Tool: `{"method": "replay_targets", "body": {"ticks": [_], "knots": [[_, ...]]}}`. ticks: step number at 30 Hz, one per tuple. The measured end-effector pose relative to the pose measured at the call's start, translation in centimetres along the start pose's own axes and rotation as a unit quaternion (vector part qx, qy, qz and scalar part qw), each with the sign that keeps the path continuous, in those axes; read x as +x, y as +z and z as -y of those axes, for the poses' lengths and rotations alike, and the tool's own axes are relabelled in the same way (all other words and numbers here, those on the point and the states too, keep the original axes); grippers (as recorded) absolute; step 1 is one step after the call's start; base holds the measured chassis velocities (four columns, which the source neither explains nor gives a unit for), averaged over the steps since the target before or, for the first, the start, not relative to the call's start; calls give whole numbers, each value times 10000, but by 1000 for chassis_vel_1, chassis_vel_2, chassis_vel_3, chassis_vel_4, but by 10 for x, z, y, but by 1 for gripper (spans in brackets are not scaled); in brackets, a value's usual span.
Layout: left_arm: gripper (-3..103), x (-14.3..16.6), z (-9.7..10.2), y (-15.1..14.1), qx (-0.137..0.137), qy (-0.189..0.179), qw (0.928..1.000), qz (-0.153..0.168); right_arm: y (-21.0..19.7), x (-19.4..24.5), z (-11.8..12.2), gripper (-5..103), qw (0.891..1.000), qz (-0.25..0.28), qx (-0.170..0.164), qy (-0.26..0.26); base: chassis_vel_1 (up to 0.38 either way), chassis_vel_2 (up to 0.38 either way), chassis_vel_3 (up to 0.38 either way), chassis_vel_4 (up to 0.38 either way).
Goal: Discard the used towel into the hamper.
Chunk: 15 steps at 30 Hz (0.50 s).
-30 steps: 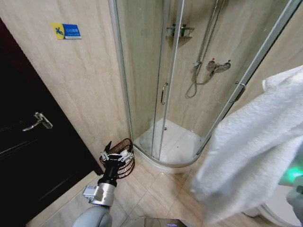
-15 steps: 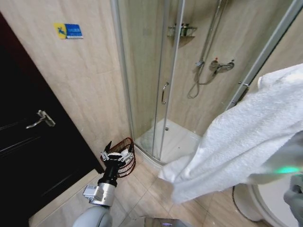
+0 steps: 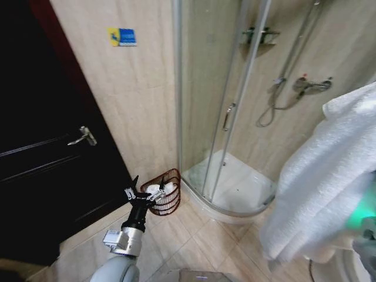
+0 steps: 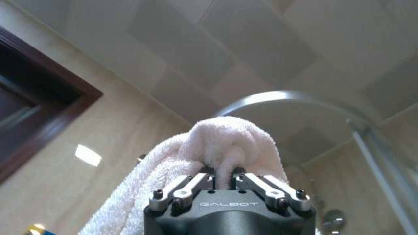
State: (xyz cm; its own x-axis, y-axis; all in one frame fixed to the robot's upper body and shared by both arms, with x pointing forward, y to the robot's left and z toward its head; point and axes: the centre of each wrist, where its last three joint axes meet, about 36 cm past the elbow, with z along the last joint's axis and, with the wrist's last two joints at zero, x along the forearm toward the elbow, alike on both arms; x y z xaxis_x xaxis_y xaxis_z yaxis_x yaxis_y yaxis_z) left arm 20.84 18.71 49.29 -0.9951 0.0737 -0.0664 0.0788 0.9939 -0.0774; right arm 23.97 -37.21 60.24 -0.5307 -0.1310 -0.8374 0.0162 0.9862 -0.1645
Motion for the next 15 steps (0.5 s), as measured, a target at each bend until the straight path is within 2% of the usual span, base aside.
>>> {"method": "replay_targets", "body": {"ticks": [15], "knots": [[100, 0, 0, 0, 0, 0, 10000, 0, 3, 2, 0, 14, 10000, 4, -20, 19, 125, 128, 123, 126]]}}
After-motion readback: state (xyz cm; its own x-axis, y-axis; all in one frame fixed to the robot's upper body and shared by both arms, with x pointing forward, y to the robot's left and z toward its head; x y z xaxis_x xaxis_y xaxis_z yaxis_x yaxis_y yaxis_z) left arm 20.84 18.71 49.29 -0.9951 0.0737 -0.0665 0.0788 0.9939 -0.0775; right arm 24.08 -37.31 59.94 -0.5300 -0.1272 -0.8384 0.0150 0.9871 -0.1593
